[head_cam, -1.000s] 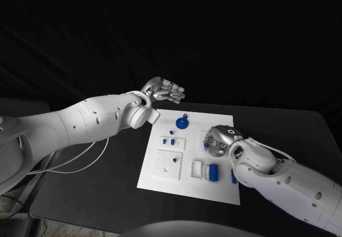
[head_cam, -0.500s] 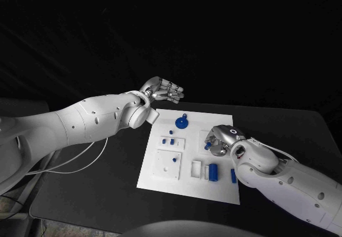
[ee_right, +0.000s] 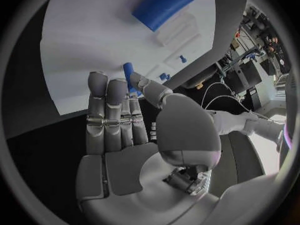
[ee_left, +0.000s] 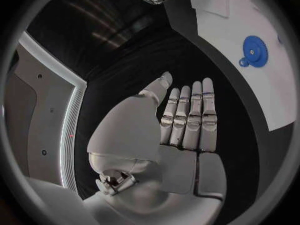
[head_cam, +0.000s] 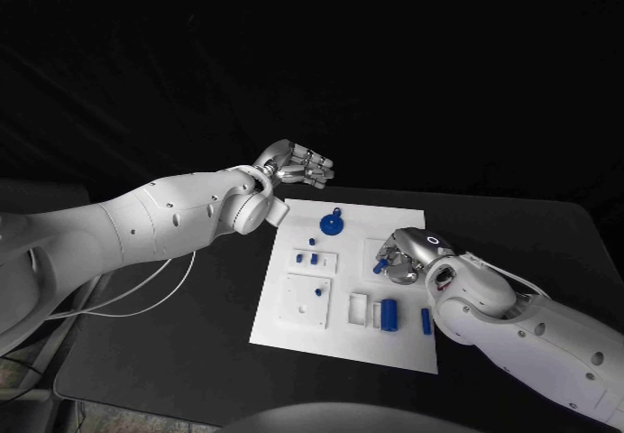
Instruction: Assemble the parts on the task board
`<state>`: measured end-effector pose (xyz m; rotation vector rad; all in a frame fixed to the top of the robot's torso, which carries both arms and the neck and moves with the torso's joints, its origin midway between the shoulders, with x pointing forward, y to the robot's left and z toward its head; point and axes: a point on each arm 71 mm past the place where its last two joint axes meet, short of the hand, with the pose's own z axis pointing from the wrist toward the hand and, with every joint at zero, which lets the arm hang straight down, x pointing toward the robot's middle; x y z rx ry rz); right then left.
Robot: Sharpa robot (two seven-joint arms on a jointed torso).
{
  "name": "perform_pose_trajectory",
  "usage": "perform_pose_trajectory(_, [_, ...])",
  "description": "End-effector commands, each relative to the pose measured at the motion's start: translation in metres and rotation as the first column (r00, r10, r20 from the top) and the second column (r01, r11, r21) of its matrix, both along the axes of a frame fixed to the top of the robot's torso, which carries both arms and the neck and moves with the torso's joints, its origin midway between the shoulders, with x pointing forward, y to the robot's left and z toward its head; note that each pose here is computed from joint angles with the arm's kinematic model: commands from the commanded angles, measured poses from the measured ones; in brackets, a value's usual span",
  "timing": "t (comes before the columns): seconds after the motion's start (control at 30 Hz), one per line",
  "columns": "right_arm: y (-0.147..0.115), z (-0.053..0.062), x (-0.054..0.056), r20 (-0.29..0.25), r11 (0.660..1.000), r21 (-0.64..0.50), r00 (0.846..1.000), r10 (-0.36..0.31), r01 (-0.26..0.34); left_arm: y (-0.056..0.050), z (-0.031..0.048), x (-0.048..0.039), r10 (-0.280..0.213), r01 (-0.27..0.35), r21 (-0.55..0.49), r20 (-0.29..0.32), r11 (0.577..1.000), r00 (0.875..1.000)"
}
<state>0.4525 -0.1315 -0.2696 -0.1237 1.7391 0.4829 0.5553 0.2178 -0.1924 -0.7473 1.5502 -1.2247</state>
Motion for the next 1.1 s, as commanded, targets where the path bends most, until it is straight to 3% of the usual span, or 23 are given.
perform_pose_trajectory(0.03, [-0.001,0.004,-0.001,0.000,0.999,0.044,1.000,-0.008,0.008,0.000,0.0002,0.0001,-0.007,0.007,-0.006,-0.005,1.000,1.000])
perform_pose_trajectory(0.37, [0.000,0.019,-0.003,-0.025,0.994,0.112,1.000,-0.009,0.011,0.004,-0.0001,0.0011,0.002,-0.002,-0.002,-0.006,1.000,1.000])
perform_pose_trajectory(0.67, [0.018,0.031,-0.011,-0.004,0.991,0.126,0.999,0.047,-0.046,0.004,-0.0002,0.0023,0.006,-0.006,-0.001,-0.002,1.000,1.000])
perform_pose_trajectory(0.9, [0.049,0.028,-0.017,0.038,0.986,0.110,0.992,0.119,-0.122,-0.001,-0.0057,0.0041,0.005,-0.005,-0.001,-0.006,1.000,1.000])
perform_pose_trajectory(1.1, [0.080,0.021,-0.029,0.054,0.974,0.105,0.980,0.194,-0.199,-0.004,-0.0107,0.0071,0.016,-0.016,0.003,-0.010,1.000,1.000])
